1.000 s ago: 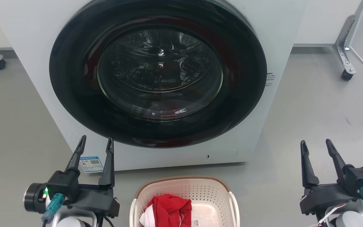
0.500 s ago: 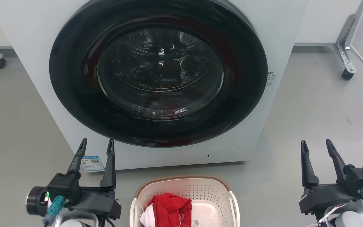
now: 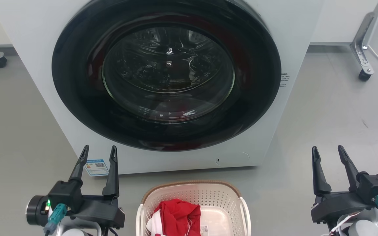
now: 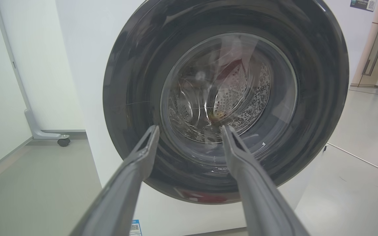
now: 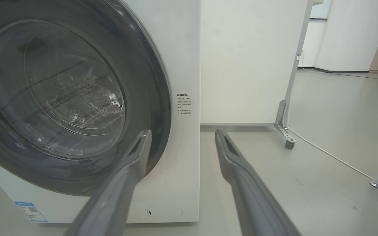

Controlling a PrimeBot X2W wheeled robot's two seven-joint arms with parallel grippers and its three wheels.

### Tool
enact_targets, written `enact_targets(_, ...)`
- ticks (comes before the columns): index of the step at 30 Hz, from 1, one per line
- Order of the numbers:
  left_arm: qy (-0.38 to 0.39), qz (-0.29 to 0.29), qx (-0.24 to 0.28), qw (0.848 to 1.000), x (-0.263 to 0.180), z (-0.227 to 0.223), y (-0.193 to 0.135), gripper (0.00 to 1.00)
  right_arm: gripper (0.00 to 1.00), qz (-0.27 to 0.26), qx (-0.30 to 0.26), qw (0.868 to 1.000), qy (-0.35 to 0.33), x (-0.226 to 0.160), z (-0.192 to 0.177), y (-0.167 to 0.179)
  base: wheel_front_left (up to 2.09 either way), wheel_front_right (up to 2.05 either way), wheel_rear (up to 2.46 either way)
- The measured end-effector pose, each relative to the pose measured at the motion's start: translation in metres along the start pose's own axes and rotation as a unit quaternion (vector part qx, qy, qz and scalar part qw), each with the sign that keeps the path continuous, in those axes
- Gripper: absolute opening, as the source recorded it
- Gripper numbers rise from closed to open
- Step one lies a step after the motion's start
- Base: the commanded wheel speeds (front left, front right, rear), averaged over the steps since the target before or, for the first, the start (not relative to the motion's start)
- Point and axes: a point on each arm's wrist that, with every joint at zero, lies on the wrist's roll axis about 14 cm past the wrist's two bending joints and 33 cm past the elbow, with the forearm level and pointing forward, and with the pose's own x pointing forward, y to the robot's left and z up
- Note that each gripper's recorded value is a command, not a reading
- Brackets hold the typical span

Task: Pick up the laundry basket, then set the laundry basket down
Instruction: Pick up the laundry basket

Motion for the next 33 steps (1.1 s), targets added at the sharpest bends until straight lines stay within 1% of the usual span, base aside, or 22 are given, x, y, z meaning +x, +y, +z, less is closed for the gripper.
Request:
enact_targets(20, 0.028, 0.019, -0.008, 0.999, 0.004, -0.022, 0.011, 1.00, 1.00, 0.011, 0.006, 1.000, 0.023, 0.011, -0.020, 0.006, 0.00, 0.00, 0.00)
enact_targets(29, 0.056, 0.024, -0.017, 0.998, 0.016, -0.047, 0.012, 1.00, 1.00, 0.012, 0.020, 0.998, 0.053, 0.025, -0.047, 0.011, 0.00, 0.00, 0.00)
enact_targets(33, 0.068, 0.024, -0.022, 0.997, 0.026, -0.059, 0.011, 1.00, 1.00, 0.013, 0.022, 0.997, 0.076, 0.031, -0.066, 0.010, 0.00, 0.00, 0.00)
